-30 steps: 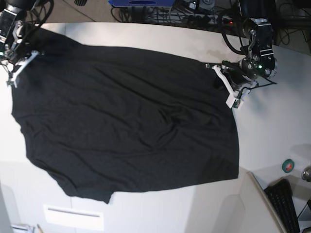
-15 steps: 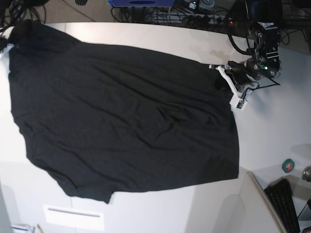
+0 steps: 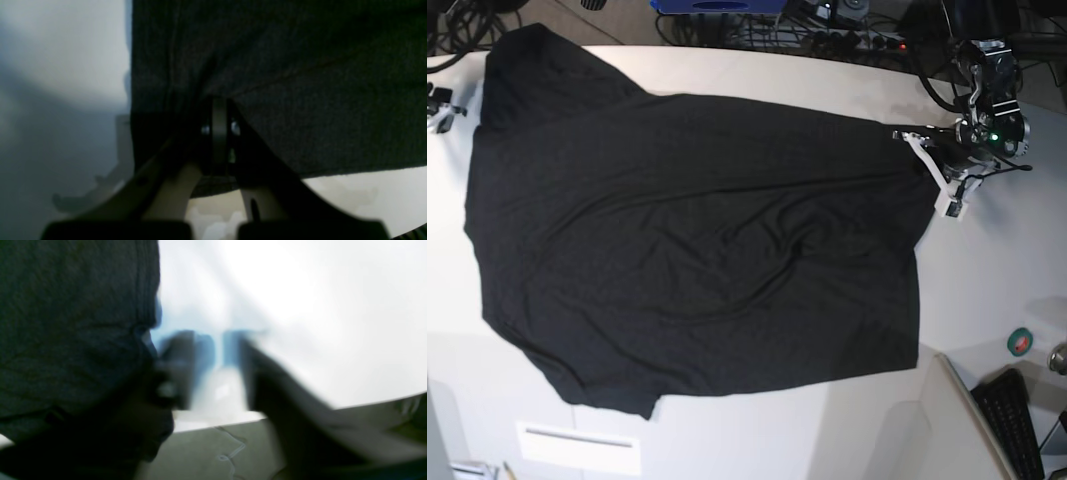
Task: Layout the t-shirt on the table in an organized manner, then fold the t-shirt properly
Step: 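Grasp the shirt edges with both grippers and pull them apart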
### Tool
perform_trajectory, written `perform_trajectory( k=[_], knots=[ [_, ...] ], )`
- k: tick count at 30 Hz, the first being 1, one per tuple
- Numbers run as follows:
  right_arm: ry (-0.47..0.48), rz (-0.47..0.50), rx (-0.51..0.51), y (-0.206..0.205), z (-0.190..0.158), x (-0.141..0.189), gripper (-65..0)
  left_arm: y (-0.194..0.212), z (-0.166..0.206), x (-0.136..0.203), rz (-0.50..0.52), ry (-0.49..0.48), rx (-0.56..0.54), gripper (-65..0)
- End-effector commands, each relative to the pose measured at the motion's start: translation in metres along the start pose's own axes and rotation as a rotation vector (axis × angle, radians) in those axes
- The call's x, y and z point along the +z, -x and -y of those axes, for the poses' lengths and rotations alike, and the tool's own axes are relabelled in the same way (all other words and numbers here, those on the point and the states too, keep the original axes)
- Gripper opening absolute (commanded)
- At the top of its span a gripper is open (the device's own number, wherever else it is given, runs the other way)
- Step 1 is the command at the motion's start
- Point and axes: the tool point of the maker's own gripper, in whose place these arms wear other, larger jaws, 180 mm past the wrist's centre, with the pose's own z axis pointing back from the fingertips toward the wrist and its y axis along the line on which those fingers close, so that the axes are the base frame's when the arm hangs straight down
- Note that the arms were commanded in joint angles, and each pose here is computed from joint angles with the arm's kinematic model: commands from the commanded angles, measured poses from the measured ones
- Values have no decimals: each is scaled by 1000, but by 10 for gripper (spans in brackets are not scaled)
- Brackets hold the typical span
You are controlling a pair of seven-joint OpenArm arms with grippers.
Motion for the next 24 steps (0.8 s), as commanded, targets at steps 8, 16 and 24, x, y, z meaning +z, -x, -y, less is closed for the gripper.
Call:
perform_trajectory(
  k=[8,16,24],
  knots=[
    [-50,-47,29,19,-4,7,-299,-4,-11,5,6,-29,-8,-650],
    [-91,-95,-7,40,-18,-4,-302,-24,-12,16,60,-49,-41,-650],
    [-94,-94,-9,39,-19,-3,-264,-39,-13,31,66,-76,-81,-650]
  ],
)
